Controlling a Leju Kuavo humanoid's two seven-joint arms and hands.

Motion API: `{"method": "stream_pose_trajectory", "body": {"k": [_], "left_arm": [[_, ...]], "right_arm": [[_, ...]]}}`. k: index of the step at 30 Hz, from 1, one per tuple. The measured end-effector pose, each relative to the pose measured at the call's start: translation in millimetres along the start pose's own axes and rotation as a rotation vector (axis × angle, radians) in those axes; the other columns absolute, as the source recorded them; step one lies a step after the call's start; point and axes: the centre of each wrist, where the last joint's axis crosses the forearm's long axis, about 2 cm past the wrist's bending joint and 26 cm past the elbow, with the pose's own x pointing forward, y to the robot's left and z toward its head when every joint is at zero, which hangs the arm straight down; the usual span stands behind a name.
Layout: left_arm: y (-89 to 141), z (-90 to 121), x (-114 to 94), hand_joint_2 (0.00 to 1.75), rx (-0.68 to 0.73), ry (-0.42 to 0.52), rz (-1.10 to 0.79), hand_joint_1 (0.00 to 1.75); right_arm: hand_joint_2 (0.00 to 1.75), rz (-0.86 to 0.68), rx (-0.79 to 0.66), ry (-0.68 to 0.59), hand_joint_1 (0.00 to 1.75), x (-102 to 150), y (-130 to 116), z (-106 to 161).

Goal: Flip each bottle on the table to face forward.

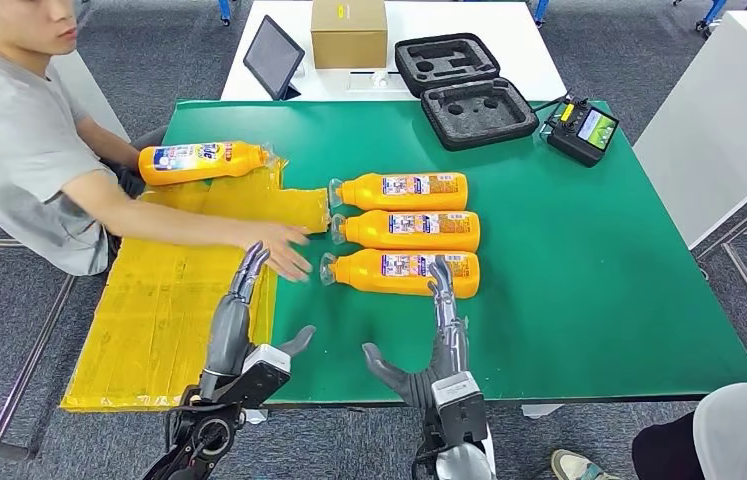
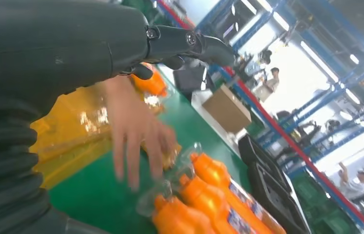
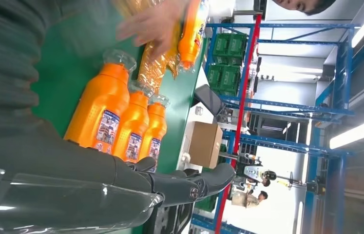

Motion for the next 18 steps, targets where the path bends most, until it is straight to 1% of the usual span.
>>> {"method": "stream_pose_trajectory", "body": {"k": [3, 7, 9, 10, 12, 15, 16, 18], "left_arm": [[-7.3, 2.5, 4.6, 1.75, -0.013, 0.017, 0.085, 0.00], [-17.1, 9.2, 10.5, 1.75, -0.026, 0.063, 0.228, 0.00], [-21.9, 14.7, 13.8, 1.75, -0.023, 0.085, 0.287, 0.00], [-23.7, 17.2, 15.2, 1.75, -0.018, 0.092, 0.304, 0.00], [-26.8, 20.6, 17.8, 1.75, -0.011, 0.099, 0.324, 0.00], [-31.5, 22.5, 22.3, 1.75, -0.009, 0.101, 0.349, 0.00], [-33.1, 22.8, 23.7, 1.75, -0.009, 0.100, 0.356, 0.00], [-36.2, 23.7, 26.1, 1.75, -0.006, 0.101, 0.368, 0.00]], "right_arm": [[0.00, 0.013, -0.030, -0.009, 0.00, 1.5, -5.6, -2.5], [1.75, 0.041, -0.079, 0.021, 0.00, -4.6, -11.6, -2.0], [1.75, 0.101, -0.096, 0.013, 0.00, -7.6, -15.9, -1.9], [1.75, 0.159, -0.091, -0.014, 0.00, -8.5, -18.8, -2.6], [1.75, 0.334, -0.039, -0.117, 0.00, -7.8, -25.9, -6.5], [1.75, 0.658, 0.076, -0.295, 0.00, -3.3, -41.6, -17.4], [1.75, 0.745, 0.100, -0.329, 0.00, -2.6, -48.2, -20.5], [1.75, 0.869, 0.118, -0.347, 0.00, -3.8, -62.7, -23.7]]}}
